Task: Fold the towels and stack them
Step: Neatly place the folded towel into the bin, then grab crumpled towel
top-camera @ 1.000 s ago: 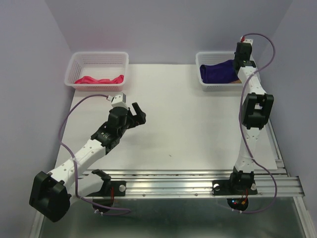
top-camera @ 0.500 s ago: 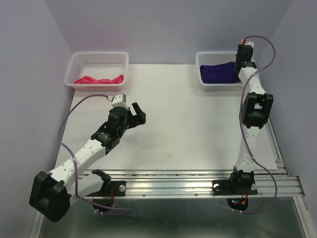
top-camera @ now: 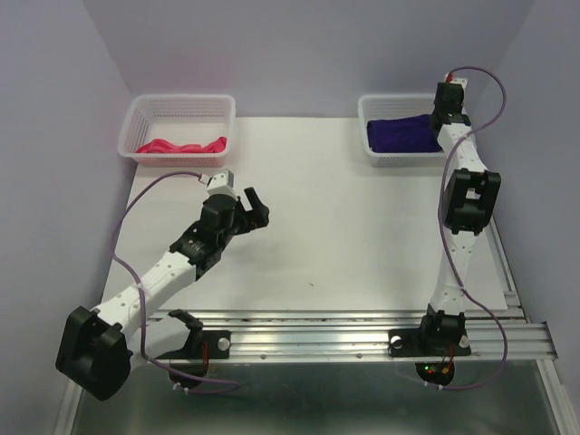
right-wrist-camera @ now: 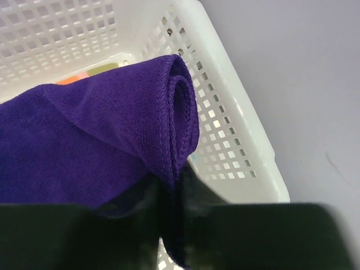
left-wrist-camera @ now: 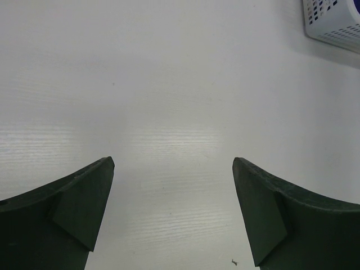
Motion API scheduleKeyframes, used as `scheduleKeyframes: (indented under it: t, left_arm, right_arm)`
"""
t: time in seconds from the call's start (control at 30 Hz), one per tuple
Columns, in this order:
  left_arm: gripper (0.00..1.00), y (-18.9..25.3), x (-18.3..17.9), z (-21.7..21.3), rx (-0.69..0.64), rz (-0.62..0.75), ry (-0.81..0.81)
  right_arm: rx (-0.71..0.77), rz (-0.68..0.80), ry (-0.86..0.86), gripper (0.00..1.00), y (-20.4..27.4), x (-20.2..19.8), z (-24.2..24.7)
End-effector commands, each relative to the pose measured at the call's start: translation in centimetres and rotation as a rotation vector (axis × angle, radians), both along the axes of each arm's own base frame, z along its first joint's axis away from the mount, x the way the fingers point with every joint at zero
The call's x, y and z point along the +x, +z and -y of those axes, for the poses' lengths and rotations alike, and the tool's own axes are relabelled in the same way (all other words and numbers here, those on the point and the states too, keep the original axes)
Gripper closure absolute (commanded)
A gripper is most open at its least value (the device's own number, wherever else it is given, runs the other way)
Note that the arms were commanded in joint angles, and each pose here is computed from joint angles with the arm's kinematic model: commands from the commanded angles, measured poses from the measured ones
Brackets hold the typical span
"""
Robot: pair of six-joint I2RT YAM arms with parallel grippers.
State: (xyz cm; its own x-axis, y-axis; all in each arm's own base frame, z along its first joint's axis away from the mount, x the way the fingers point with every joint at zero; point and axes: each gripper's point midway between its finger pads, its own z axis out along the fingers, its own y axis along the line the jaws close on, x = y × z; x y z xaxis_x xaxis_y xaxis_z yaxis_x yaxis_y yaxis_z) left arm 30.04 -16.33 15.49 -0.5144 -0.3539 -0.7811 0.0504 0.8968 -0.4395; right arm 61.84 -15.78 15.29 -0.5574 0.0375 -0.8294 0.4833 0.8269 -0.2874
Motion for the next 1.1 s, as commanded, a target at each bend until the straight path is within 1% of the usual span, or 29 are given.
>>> scheduleKeyframes:
  t: [0.0, 0.07, 0.1, 0.13, 0.17, 0.2, 0.27, 0.3, 0.37, 0.4, 0.43, 0.5, 0.53, 0.57, 0.63, 0.67, 0.7, 0.73, 0.77, 0.8, 0.83, 0.87, 0.9, 0.93, 0.97, 1.0, 1.03, 1.07]
  left_arm:
    - [0.01, 1.8, 0.8, 0.5, -0.019, 0.058, -0.009]
    - [0.01, 2.0, 1.0, 0.5, -0.018, 0.06, -0.009]
    - [0.01, 2.1, 1.1, 0.6, -0.016, 0.063, -0.008]
    - [0.01, 2.3, 1.2, 0.5, -0.014, 0.067, -0.005]
    - [0.01, 2.6, 1.4, 0.5, -0.014, 0.074, -0.001]
    - [0.01, 2.8, 1.5, 0.4, -0.012, 0.078, 0.005]
    - [0.01, 3.3, 1.7, 0.5, -0.013, 0.088, 0.007]
    - [0.01, 3.3, 1.8, 0.4, -0.01, 0.087, 0.012]
    - [0.01, 4.2, 2.1, 0.2, -0.009, 0.104, 0.025]
    - [0.01, 4.4, 2.3, -0.1, -0.003, 0.111, 0.043]
    - [0.01, 4.6, 2.5, -0.1, 0.003, 0.11, 0.05]
    - [0.01, 6.5, 3.3, -0.2, -0.002, 0.143, 0.065]
    - [0.01, 7.7, 3.8, -0.3, -0.003, 0.157, 0.077]
    - [0.01, 8.2, 4.4, -0.9, 0.007, 0.163, 0.104]
    - [0.01, 9.2, 5.5, -2.5, 0.032, 0.158, 0.174]
    - [0.01, 10.4, 6.5, -3.0, 0.039, 0.154, 0.194]
    - [0.01, 10.8, 7.6, -5.0, 0.059, 0.147, 0.243]
    - [0.01, 10.4, 8.6, -5.8, 0.075, 0.126, 0.272]
    - [0.01, 10.9, 9.5, -7.0, 0.076, 0.132, 0.308]
    - [0.01, 12.8, 10.9, -9.2, 0.08, 0.167, 0.388]
    - [0.01, 11.8, 12.4, -10.3, 0.105, 0.14, 0.436]
    - [0.01, 13.8, 13.7, -11.1, 0.103, 0.169, 0.473]
    - [0.01, 14.0, 14.7, -11.8, 0.121, 0.165, 0.489]
    - [0.01, 11.8, 16.4, -13.1, 0.172, 0.102, 0.484]
    - [0.01, 13.8, 17.9, -13.5, 0.162, 0.125, 0.485]
    - [0.01, 10.6, 19.5, -14.7, 0.187, 0.035, 0.472]
    - [0.01, 12.4, 19.8, -14.2, 0.177, 0.058, 0.444]
    - [0.01, 12.0, 22.0, -15.6, 0.19, 0.039, 0.457]
  right_arm:
    - [-0.018, 0.065, -0.043, 0.48, 1.5, 0.7, 1.5]
    - [-0.007, 0.073, -0.034, 0.33, 1.7, 0.8, 1.3]
    - [-0.002, 0.074, -0.028, 0.19, 1.8, 0.8, 1.2]
    - [-0.002, 0.079, -0.03, 0.13, 2.1, 0.8, 1.2]
    - [0.003, 0.086, -0.031, 0.03, 2.5, 0.7, 1.1]
    - [0.007, 0.088, -0.024, 0.0, 2.7, 0.7, 1.0]
    - [0.022, 0.096, -0.011, 0.0, 3.2, 0.5, 0.7]
    - [0.035, 0.113, 0.012, 0.0, 4.3, 0.5, 0.2]
    - [0.058, 0.124, 0.044, 0.0, 5.1, 0.4, -0.5]
    - [0.094, 0.13, 0.077, 0.0, 5.5, 0.5, -1.4]
    - [0.111, 0.148, 0.106, 0.0, 6.8, 0.2, -2.0]
    - [0.182, 0.155, 0.157, 0.0, 7.2, 0.0, -3.9]
    - [0.19, 0.183, 0.181, 0.0, 9.1, -0.5, -4.8]
    - [0.207, 0.168, 0.195, 0.0, 8.7, -0.9, -5.6]
    - [0.216, 0.172, 0.246, 0.0, 9.6, -1.7, -8.4]
    - [0.22, 0.214, 0.263, 0.0, 12.1, -2.7, -9.5]
    - [0.238, 0.191, 0.276, 0.0, 10.6, -3.5, -11.1]
    - [0.255, 0.202, 0.283, 0.0, 10.6, -4.2, -11.9]
    - [0.28, 0.228, 0.294, 0.0, 11.3, -5.0, -12.6]
    - [0.344, 0.25, 0.304, 0.0, 10.8, -6.8, -13.7]
    - [0.376, 0.28, 0.305, 0.0, 11.2, -7.8, -14.1]
    - [0.435, 0.297, 0.311, 0.0, 10.8, -8.7, -15.7]
    - [0.454, 0.374, 0.341, 0.0, 13.3, -10.1, -16.6]
    - [0.492, 0.322, 0.333, 0.0, 10.1, -11.6, -17.2]
    - [0.51, 0.33, 0.327, 0.0, 9.8, -12.5, -17.5]
    - [0.534, 0.385, 0.339, 0.0, 11.4, -13.6, -18.1]
    - [0.546, 0.374, 0.327, 0.0, 10.5, -14.5, -18.2]
    - [0.574, 0.346, 0.293, 0.0, 8.5, -15.6, -18.1]
